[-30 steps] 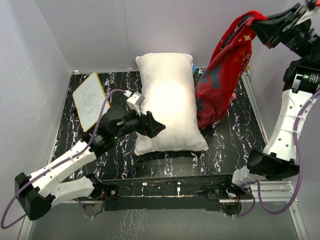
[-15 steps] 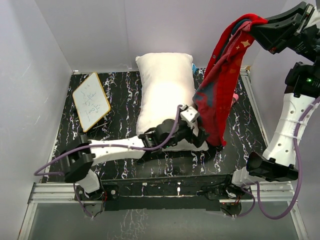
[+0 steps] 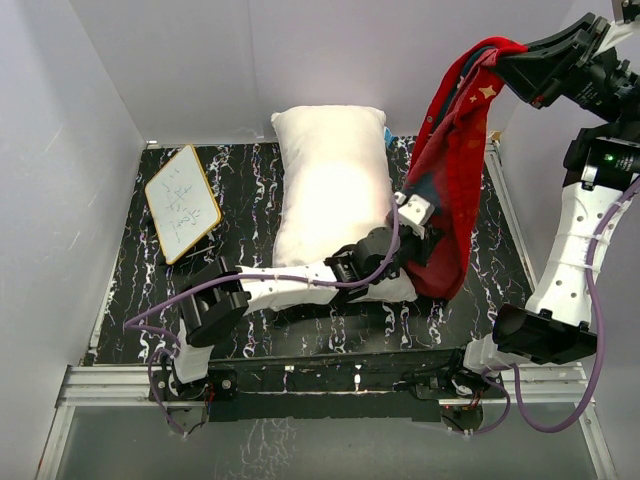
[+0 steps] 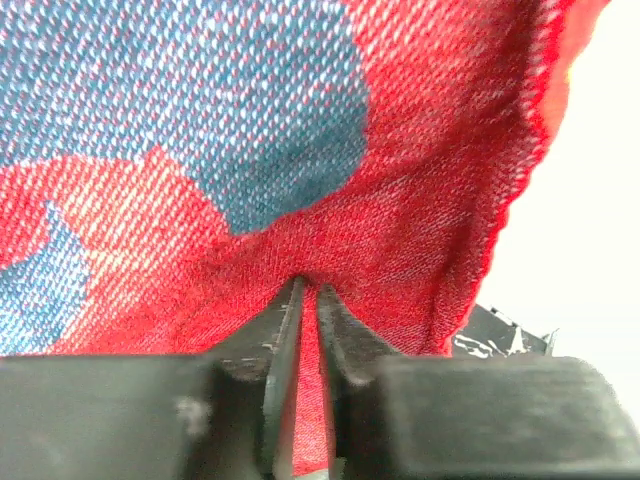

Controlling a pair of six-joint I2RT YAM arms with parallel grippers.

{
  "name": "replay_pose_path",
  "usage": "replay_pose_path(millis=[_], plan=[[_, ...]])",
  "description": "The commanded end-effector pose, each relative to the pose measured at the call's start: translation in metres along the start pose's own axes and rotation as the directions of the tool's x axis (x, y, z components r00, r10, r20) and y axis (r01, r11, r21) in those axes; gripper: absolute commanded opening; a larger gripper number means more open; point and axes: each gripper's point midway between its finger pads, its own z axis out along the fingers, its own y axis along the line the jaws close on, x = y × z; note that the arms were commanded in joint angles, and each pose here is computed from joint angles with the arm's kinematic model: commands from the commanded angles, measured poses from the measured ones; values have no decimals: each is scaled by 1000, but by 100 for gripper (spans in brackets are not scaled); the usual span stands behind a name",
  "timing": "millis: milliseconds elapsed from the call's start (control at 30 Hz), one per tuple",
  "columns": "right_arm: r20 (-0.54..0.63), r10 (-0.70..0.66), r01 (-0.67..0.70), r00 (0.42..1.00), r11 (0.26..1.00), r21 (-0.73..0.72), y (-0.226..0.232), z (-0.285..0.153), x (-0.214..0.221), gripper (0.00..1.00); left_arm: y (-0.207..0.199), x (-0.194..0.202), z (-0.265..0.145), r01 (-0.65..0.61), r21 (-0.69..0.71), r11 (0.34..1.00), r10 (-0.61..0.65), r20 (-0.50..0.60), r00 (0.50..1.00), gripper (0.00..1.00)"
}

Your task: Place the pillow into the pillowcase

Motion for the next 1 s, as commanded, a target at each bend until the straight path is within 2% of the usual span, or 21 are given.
replay_pose_path(millis=[0,67,133,233,300,433,533,567,600,633,667,700,767,867,967], plan=[[33,-46,44,998,997,60,-3,-1,-10,8,-4,-61,-5,-17,24,1000,14,115,993,0],[21,-48,47,999,996,71,-8,-1,-5,8,2,-77,-18,-33,36,999,29,128,991,0],[10,-49,48,999,996,76,-12,-2,1,8,10,-115,-45,-40,44,998,32,182,983,0],[-14,-31,31,999,999,11,-4,1,14,8,23,-140,-87,-57,30,998,50,194,980,0],[-35,-5,2,999,997,-79,11,13,30,8,34,-143,-114,-53,6,999,51,177,983,0],[-65,35,-48,997,974,-219,53,62,71,8,56,-125,-165,-7,-49,999,11,88,996,0],[-132,92,-133,987,929,-345,108,100,125,8,79,-99,-206,89,-140,986,-90,1,996,21],[-167,105,-161,980,915,-371,125,110,150,8,87,-89,-222,126,-179,976,-132,-22,991,33],[-211,102,-180,972,902,-392,143,118,177,12,96,-74,-237,167,-225,960,-184,-55,981,42],[-263,77,-185,962,889,-418,163,123,207,22,102,-65,-253,212,-261,942,-237,-67,969,50],[-332,50,-199,942,879,-434,182,123,239,34,107,-56,-267,256,-287,923,-287,-71,955,55],[-390,15,-208,921,865,-458,198,120,269,51,108,-53,-284,325,-299,897,-356,-56,933,59],[-475,-51,-223,879,834,-504,217,109,307,71,112,-42,-304,400,-315,861,-434,-43,900,63],[-482,-109,-191,869,825,-532,206,90,312,84,121,-33,-327,459,-352,816,-497,-23,867,68],[-373,-80,-126,925,858,-497,169,48,274,91,129,-30,-340,458,-388,799,-501,-9,865,76]])
